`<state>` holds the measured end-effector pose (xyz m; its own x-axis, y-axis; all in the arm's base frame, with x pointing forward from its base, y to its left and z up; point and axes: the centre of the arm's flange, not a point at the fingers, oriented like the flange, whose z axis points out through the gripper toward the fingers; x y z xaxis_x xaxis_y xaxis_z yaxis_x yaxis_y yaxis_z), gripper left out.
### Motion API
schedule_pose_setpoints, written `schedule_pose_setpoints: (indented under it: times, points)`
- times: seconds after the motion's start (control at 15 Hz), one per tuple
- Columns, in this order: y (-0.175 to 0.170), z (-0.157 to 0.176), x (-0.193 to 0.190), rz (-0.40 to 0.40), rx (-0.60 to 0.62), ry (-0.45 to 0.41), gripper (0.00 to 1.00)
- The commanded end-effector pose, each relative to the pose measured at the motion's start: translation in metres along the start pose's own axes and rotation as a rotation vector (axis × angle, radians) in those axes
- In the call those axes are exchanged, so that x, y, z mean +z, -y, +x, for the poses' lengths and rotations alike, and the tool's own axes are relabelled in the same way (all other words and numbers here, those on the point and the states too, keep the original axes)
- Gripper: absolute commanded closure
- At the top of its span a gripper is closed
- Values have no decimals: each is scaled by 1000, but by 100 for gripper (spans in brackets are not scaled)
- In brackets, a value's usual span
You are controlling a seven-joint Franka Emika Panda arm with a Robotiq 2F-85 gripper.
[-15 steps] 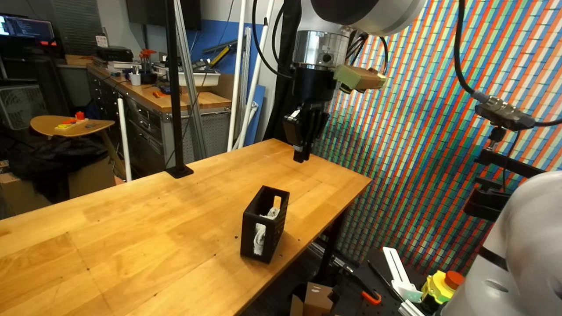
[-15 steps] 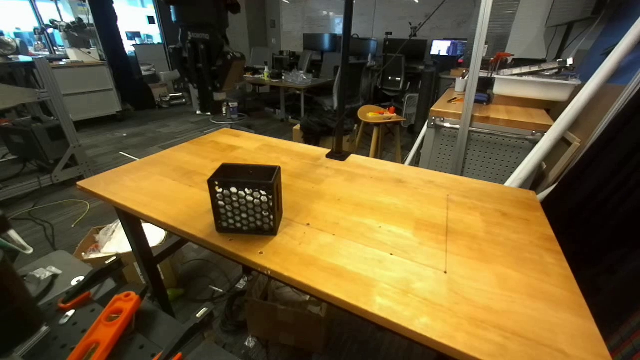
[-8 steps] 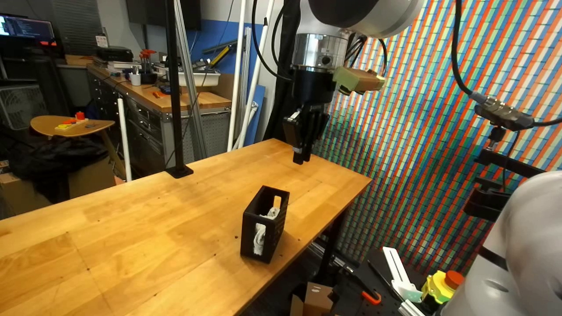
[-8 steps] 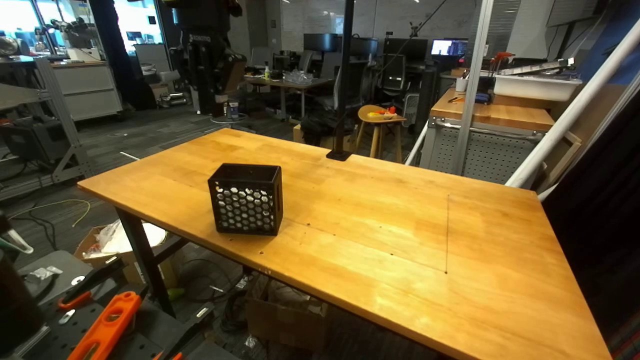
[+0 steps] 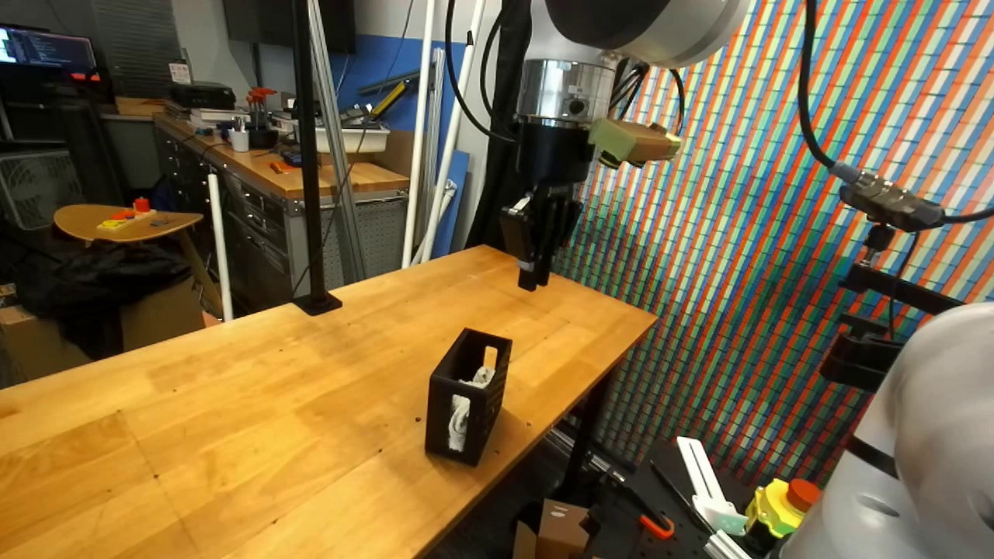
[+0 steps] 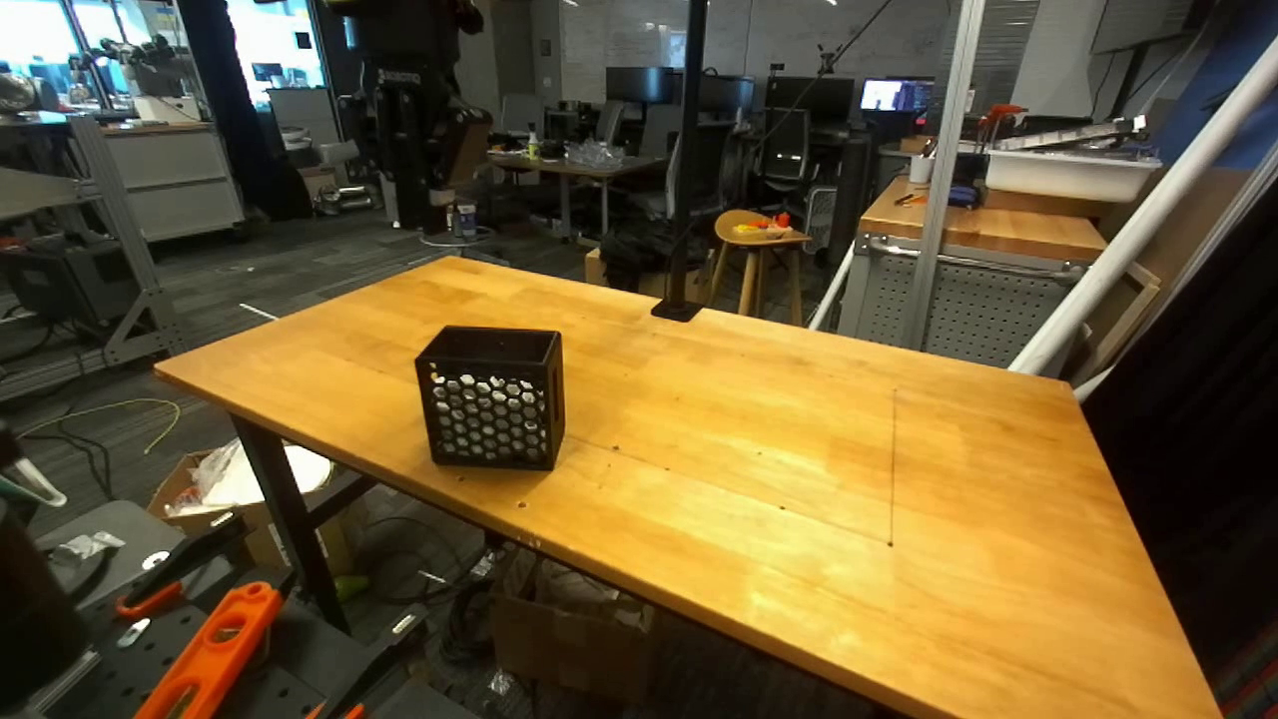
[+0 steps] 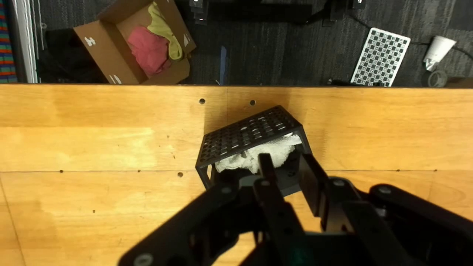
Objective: Put the towel in the basket
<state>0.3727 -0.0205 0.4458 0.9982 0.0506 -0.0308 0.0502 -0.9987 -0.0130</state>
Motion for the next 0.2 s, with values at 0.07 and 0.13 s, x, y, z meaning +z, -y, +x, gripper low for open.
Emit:
schedule_pose_setpoints:
  times: [0.07,0.13]
  points:
    - [0,0,0,0,0,0,74]
    - [0,0,0,0,0,0,74]
